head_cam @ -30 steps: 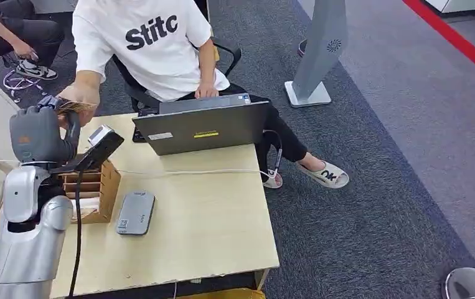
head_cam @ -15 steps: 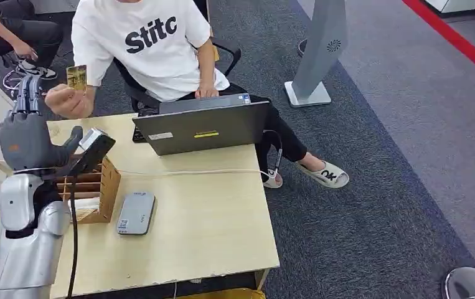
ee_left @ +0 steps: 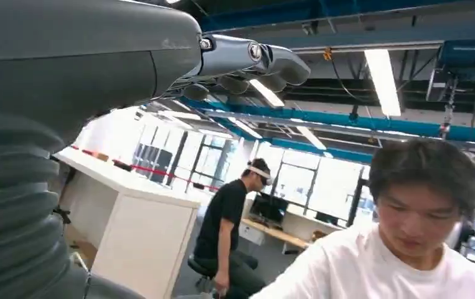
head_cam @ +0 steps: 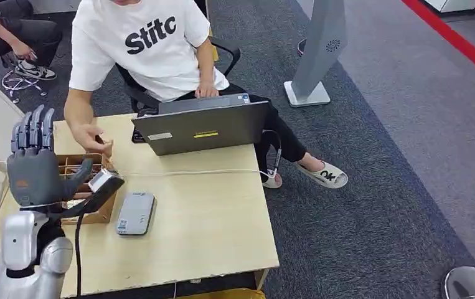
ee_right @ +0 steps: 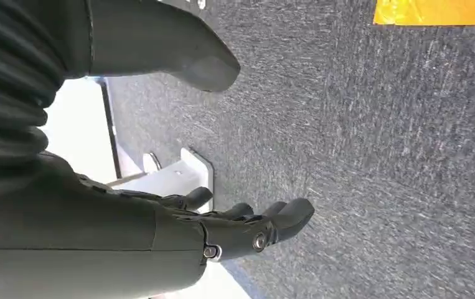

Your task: Pass the card to the sensor for recognition and then transmit it.

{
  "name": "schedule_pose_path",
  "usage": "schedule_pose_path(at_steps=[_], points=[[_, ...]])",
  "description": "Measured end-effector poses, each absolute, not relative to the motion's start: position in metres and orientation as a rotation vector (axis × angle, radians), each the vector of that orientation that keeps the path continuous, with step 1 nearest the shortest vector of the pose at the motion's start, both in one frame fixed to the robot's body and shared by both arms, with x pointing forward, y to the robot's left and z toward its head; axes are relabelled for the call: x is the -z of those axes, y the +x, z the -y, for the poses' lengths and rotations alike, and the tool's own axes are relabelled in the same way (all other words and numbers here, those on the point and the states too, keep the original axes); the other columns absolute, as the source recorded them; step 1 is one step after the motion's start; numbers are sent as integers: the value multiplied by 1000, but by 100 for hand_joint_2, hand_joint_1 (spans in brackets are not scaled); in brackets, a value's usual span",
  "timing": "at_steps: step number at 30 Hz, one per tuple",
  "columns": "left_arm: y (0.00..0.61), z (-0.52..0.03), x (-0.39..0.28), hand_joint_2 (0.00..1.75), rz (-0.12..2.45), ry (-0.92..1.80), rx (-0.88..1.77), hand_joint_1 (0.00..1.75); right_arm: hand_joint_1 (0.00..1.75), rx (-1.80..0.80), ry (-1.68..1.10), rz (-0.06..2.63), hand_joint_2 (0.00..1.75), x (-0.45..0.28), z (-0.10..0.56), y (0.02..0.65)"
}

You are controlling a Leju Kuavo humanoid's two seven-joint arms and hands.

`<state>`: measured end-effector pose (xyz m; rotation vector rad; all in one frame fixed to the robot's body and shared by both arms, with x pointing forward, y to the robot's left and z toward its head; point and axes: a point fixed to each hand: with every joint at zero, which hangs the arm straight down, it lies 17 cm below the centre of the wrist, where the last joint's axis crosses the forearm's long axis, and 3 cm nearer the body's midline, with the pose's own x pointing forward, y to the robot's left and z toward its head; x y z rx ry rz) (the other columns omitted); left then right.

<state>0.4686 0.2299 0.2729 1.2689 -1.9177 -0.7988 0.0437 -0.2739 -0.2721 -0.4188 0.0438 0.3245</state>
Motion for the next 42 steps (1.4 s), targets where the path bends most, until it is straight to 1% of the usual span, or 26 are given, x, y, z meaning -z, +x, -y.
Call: schedule_pose_path(at_steps=[7,12,17,25,28,29,42], points=[[412,-197,-227,175,1943,884,922,0,0,-283,-412,-33,175,273,272,44],[389,-195,-207,175,1926,798,994,0,0,-266,-408,-39,175,273,271,42],[381,-200,-193,175,1882,771,1060,0,0,-251,-405,-44,175,273,270,41],[376,-240,-151,175,1665,887,1247,0,0,-222,-403,-61,175,272,267,37],[380,-257,-153,175,1592,1085,1317,0,0,-219,-401,-66,175,272,266,36],[380,-258,-152,175,1580,1099,1326,0,0,-221,-401,-66,175,272,265,36],[378,-262,-137,175,1534,1074,1359,0,0,-213,-393,-69,175,272,261,35]])
